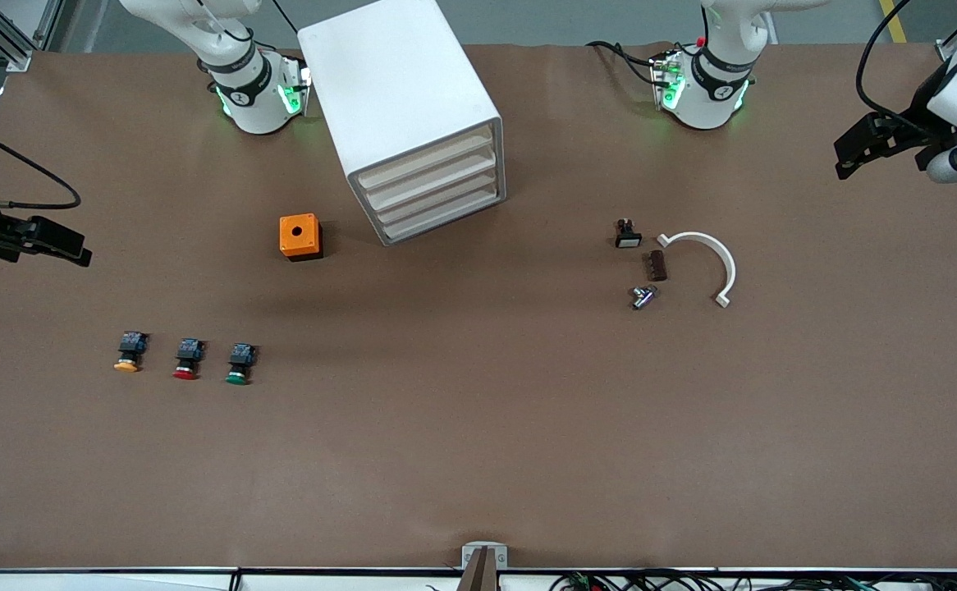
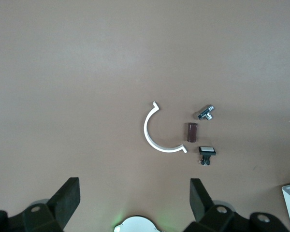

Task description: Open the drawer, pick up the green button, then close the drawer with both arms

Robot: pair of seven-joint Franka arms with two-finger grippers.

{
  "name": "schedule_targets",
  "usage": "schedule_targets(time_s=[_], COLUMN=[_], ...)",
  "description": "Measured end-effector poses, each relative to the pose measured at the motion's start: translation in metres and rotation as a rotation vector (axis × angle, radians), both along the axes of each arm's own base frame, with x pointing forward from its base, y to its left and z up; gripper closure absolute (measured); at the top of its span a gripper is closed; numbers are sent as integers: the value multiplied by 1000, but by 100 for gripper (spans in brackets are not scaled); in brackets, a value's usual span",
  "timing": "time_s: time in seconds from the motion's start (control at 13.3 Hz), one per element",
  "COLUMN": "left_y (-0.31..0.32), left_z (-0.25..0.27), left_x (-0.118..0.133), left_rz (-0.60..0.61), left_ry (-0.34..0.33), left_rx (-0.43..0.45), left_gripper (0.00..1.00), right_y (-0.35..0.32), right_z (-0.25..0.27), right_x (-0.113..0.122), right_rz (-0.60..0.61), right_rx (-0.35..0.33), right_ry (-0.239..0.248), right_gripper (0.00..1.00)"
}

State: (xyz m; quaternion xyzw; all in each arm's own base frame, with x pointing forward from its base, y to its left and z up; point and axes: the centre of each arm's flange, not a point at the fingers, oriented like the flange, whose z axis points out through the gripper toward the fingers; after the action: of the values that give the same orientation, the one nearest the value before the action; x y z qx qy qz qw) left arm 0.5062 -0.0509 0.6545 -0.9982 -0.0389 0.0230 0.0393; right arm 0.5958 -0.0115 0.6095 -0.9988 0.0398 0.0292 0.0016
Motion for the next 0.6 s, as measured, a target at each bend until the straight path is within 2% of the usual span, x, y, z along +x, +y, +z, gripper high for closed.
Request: schedule_targets(time_s=[0.15,0.38,0.6], left_y=[6,-1,-11], left_z=[-1,0,0], left_x=[2,1,0], left_rz=[10,6,0], left_ry=[3,5,6], left_rx=[-6,-77,-91], left_gripper=[0,0,0], right_y=[0,0,0], right_z=[0,0,0], right_x=[0,0,0], right_rz=[0,0,0], right_rx=[0,0,0], right_ry=[0,0,0], right_gripper=[0,0,0])
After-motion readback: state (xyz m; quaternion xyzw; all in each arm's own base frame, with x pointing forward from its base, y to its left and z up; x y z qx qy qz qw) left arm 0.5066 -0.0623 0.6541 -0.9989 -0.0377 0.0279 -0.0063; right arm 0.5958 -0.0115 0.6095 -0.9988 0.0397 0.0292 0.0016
